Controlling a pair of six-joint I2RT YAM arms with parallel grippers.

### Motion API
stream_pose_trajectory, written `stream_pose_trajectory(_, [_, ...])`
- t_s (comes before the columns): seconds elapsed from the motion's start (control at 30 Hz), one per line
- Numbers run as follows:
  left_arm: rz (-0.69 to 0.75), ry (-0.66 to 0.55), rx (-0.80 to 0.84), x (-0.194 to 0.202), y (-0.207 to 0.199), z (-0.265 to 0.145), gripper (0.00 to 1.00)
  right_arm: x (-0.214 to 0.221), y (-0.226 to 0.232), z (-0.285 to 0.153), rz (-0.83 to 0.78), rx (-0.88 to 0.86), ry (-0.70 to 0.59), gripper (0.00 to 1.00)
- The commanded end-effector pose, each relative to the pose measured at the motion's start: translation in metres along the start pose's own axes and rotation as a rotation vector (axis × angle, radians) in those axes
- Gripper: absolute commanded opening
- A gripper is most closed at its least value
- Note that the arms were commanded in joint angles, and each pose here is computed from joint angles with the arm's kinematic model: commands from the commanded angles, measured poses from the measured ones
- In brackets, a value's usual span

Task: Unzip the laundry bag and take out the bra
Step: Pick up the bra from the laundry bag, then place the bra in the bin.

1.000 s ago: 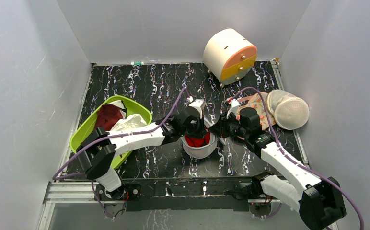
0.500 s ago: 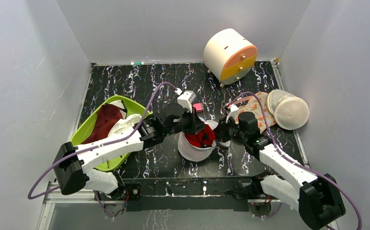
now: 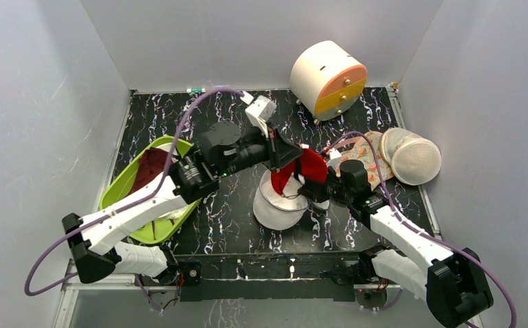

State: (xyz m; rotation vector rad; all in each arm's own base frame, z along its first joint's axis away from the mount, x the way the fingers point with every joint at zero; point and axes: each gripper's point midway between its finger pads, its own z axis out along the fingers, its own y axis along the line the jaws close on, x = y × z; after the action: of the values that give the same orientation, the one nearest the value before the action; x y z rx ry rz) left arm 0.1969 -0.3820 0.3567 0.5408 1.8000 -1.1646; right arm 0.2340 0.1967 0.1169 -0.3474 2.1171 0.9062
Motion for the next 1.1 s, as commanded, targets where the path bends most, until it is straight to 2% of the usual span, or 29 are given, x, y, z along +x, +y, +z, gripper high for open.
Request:
stream_pose_trajectory(0.0, [0.089,-0.135,0.113,-0.057,-0.041,-0.037,0.0,-0.02,0.005,-0.001,-0.022,-0.007,-0.086,0.0])
stream_pose_trajectory(0.17, [0.17,-0.212,0.079,-0.083,-0.044,-0.063,0.0,-0.021,0.002,-0.003,-0.023,0.014,-0.099,0.0])
stream_pose_trajectory(0.43, [0.298,-0.165,-0.351,-0.105,0.022,-0.096,0.0,-0.024,0.001,-0.005,-0.037,0.028,-0.105,0.0])
stream_pose_trajectory(0.63, [0.349,-0.103,-0.635,-0.105,0.074,-0.111,0.0,-0.025,-0.001,-0.004,-0.034,0.032,-0.109,0.0])
stream_pose_trajectory(0.73, [0.33,-0.037,-0.72,-0.097,0.103,-0.113,0.0,-0.024,-0.001,-0.003,-0.033,0.032,-0.105,0.0])
stream_pose_trajectory(0.83, [0.267,-0.026,-0.794,-0.096,0.138,-0.127,0.0,-0.024,-0.001,-0.004,-0.036,0.035,-0.103,0.0])
stream_pose_trajectory(0.93, [0.26,-0.033,-0.869,-0.097,0.167,-0.148,0.0,-0.024,0.0,-0.007,-0.037,0.037,-0.111,0.0])
stream_pose_trajectory(1.07, [0.179,0.041,-0.996,-0.086,0.211,-0.181,0.0,-0.024,0.001,-0.008,-0.035,0.03,-0.112,0.0])
